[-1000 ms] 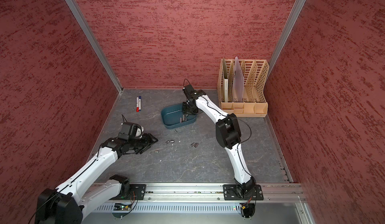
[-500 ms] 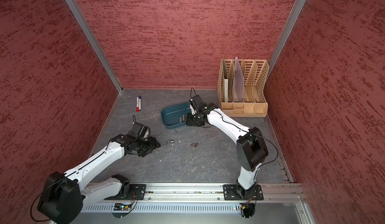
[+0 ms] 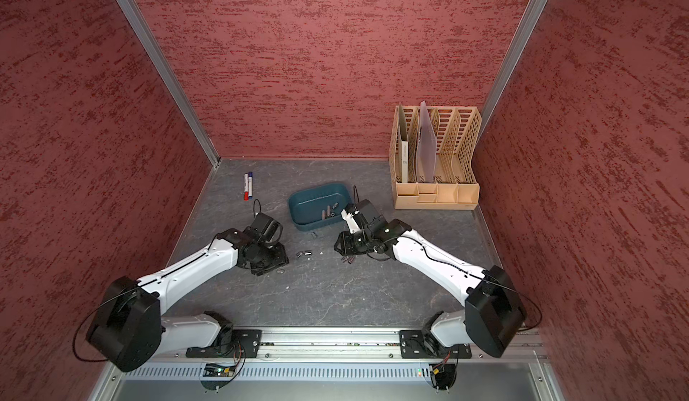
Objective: Put the socket on the desktop into the storage box
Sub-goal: Pick up the socket head at the center of the board.
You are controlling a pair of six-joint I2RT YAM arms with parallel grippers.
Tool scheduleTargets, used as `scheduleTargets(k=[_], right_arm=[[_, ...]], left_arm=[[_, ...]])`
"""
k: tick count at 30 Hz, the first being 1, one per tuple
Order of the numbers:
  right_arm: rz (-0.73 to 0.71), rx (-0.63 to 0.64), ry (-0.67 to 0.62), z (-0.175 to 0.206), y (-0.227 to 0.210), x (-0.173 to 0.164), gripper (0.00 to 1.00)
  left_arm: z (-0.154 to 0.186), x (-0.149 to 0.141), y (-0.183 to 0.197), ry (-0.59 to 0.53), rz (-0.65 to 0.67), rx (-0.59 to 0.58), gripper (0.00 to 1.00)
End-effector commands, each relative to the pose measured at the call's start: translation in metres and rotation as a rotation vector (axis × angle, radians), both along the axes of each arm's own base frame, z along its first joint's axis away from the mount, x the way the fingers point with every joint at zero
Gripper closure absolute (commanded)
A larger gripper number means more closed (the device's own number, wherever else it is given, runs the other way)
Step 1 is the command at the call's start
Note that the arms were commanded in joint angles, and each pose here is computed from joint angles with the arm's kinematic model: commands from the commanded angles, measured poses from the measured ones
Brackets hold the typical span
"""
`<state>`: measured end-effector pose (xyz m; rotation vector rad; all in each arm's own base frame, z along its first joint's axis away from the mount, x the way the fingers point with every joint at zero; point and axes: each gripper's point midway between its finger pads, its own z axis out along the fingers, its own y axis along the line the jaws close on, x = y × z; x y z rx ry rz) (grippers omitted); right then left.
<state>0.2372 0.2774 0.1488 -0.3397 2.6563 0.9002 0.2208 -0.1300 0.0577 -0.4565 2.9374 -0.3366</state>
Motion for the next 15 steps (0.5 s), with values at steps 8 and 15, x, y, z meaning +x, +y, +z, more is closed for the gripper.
scheduleTargets(k=[8, 15], right_arm=[[-0.009, 0.067, -0.008, 0.002, 0.007, -0.008, 0.6], [-0.004, 0.07, 0.003, 0.0, 0.01, -0.008, 0.6]], left_arm=[[-0.012, -0.001, 0.0, 0.054, -0.127, 0.099, 0.47], [-0.023, -0.003, 0.001, 0.075, -0.152, 0.133, 0.49]])
